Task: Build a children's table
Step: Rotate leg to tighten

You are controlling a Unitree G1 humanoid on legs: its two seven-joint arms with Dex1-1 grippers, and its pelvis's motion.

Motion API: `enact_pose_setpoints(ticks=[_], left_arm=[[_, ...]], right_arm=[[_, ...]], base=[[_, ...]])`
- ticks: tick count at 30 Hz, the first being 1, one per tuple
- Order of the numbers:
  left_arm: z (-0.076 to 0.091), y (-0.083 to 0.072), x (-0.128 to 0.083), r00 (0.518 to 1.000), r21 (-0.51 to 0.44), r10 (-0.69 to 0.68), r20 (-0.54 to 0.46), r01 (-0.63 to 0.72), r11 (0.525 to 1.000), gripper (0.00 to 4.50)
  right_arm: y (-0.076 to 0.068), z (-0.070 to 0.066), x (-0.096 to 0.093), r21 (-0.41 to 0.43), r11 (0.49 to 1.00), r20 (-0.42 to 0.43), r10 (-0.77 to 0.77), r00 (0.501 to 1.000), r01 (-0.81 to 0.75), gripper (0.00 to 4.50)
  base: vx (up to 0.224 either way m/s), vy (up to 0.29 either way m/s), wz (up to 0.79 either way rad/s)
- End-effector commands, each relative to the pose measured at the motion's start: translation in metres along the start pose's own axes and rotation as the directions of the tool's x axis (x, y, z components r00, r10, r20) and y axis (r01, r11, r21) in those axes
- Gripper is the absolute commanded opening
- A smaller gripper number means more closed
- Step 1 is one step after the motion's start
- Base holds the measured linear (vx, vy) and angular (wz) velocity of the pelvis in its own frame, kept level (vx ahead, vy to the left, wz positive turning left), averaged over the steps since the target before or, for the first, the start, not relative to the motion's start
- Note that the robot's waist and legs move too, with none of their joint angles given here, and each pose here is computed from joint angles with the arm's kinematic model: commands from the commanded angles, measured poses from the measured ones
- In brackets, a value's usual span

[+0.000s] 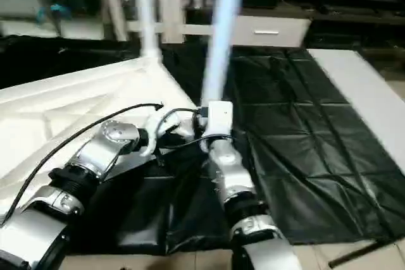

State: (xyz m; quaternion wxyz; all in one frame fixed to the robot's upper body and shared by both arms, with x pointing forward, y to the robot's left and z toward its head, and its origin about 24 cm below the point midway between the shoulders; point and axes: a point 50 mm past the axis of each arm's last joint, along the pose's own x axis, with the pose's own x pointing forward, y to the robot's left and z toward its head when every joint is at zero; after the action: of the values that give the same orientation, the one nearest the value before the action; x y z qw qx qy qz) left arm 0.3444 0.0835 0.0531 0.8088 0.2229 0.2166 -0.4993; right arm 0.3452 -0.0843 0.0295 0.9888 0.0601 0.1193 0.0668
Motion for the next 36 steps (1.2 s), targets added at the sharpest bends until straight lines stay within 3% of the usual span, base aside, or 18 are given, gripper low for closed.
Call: enact_pose_setpoints(ticks=[1,6,7,10,14,15,16,19,20,22,24,28,36], left_arm=[[-0.008,-0.012,0.005,0.995,0.018,-0.088,-0.037,0.089,0.996,0.0],[-0.013,-0.012,-0.001,0.989,0.036,-0.137,-0.052,0.139,0.99,0.0],[-0.016,-0.012,-0.005,0.984,0.045,-0.165,-0.062,0.168,0.985,0.0],[-0.019,-0.011,-0.009,0.977,0.047,-0.197,-0.077,0.201,0.978,0.0],[-0.022,-0.018,-0.018,0.938,0.064,-0.335,-0.091,0.341,0.938,0.0],[-0.022,-0.018,-0.018,0.938,0.064,-0.335,-0.091,0.341,0.938,0.0],[-0.023,-0.023,-0.021,0.913,0.071,-0.398,-0.09,0.404,0.912,0.0],[-0.026,-0.028,-0.027,0.875,0.072,-0.468,-0.121,0.478,0.875,0.0],[-0.026,-0.028,-0.027,0.875,0.072,-0.468,-0.121,0.478,0.875,0.0],[-0.029,-0.03,-0.031,0.851,0.06,-0.505,-0.147,0.517,0.854,0.0],[-0.031,-0.031,-0.034,0.834,0.053,-0.528,-0.163,0.541,0.839,0.0],[-0.031,-0.033,-0.035,0.827,0.052,-0.535,-0.171,0.55,0.833,0.0],[-0.03,-0.035,-0.035,0.825,0.052,-0.537,-0.176,0.553,0.832,0.0]], right_arm=[[-0.015,0.012,-0.002,-0.015,1.0,0.045,0.005,0.999,-0.005,3.73],[-0.039,0.027,-0.011,-0.097,0.983,0.083,0.166,0.983,-0.158,4.14],[-0.045,0.03,-0.018,-0.144,0.953,0.056,0.277,0.959,-0.267,4.18],[-0.051,0.031,-0.026,-0.199,0.9,-0.002,0.395,0.919,-0.388,4.46],[-0.068,0.034,-0.051,-0.246,0.747,-0.126,0.607,0.785,-0.617,4.46],[-0.068,0.034,-0.051,-0.246,0.747,-0.126,0.607,0.785,-0.617,4.46],[-0.07,0.031,-0.06,-0.227,0.686,-0.174,0.67,0.722,-0.692,4.46],[-0.072,0.026,-0.073,-0.204,0.591,-0.265,0.734,0.625,-0.781,4.46],[-0.072,0.026,-0.073,-0.204,0.591,-0.265,0.734,0.625,-0.781,4.46],[-0.075,0.021,-0.084,-0.179,0.506,-0.355,0.767,0.535,-0.844,4.46],[-0.078,0.018,-0.09,-0.169,0.457,-0.423,0.766,0.483,-0.873,4.46],[-0.078,0.016,-0.093,-0.157,0.422,-0.475,0.761,0.443,-0.893,4.46],[-0.071,0.017,-0.093,-0.144,0.388,-0.47,0.783,0.408,-0.91,4.46]], base=[[0.0,0.0,0.0],[0.0,0.0,0.0],[0.0,0.0,0.0],[0.0,0.0,0.0],[0.0,0.0,0.0],[0.0,0.0,0.0],[0.0,0.0,0.0],[0.0,0.0,0.0],[0.0,0.0,0.0],[0.0,0.0,0.0],[0.0,0.0,0.0],[0.0,0.0,0.0],[0.0,0.0,0.0]])
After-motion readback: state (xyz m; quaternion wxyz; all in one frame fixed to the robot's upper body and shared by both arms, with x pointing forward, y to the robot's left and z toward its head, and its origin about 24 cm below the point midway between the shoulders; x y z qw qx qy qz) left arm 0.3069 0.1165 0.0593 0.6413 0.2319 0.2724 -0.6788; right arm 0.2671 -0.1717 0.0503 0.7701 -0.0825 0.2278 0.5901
